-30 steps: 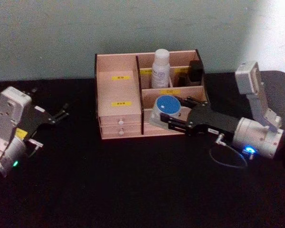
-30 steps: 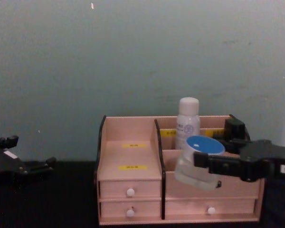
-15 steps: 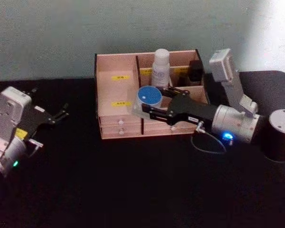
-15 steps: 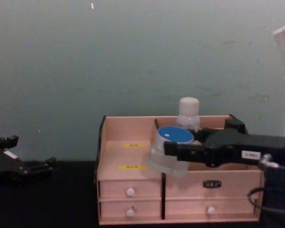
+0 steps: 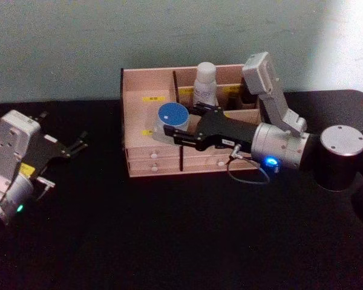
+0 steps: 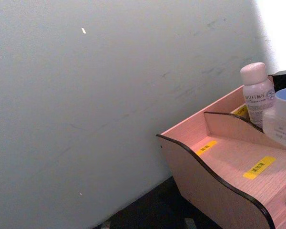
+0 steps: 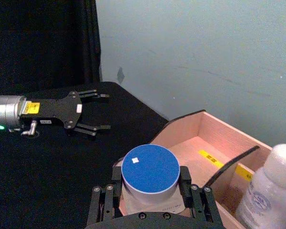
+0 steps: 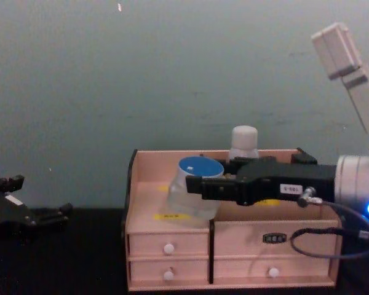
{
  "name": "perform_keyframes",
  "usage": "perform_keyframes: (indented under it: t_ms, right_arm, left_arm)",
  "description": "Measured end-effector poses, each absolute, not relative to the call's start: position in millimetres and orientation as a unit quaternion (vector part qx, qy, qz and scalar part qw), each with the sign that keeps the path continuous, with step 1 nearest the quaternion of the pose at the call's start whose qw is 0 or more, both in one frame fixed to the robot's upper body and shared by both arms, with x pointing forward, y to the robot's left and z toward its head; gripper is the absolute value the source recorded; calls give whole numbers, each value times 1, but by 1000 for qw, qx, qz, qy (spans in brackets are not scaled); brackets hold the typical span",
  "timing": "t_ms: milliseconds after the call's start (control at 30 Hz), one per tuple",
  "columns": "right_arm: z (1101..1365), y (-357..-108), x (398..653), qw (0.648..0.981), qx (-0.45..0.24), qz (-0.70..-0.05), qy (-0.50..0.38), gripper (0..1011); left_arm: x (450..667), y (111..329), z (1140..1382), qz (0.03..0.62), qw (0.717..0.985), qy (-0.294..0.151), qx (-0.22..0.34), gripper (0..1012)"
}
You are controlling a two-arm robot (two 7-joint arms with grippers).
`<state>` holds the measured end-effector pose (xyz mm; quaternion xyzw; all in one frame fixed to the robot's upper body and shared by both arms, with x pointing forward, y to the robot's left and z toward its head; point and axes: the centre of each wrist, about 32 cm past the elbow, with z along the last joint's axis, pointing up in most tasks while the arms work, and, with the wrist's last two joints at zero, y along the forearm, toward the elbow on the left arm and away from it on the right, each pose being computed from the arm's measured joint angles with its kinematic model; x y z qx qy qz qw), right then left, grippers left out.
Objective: Pick up the facial cleanser and watermelon frost from the table and place them into the tiered storage box.
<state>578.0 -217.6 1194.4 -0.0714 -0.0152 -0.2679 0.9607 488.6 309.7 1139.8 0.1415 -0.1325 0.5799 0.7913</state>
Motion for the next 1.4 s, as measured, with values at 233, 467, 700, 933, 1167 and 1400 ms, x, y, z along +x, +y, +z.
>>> perform_keyframes:
  t_ms: [233, 467, 700, 933, 1167, 1400]
  right_arm:
    - [1196, -210, 587, 962, -74, -263, -15, 719]
    - [1197, -205, 597, 962, -78, -263, -12, 720]
    - [1196, -200, 605, 961, -82, -263, -9, 720]
    - [1194, -197, 611, 961, -87, -263, -5, 719]
    - [1193, -196, 616, 960, -91, -264, 1, 720]
    - [1190, -193, 620, 959, -93, -268, 9, 719]
  left_arm:
    - [489, 310, 1140, 580, 791, -132, 141, 1001]
    - [489, 310, 1140, 580, 791, -132, 142, 1001]
    - [489, 310, 1140, 580, 791, -132, 141, 1001]
    - [489, 310, 1140, 580, 791, -132, 141, 1001]
    - [489, 310, 1140, 580, 791, -132, 141, 1001]
    - [489, 310, 1140, 580, 791, -132, 141, 1001]
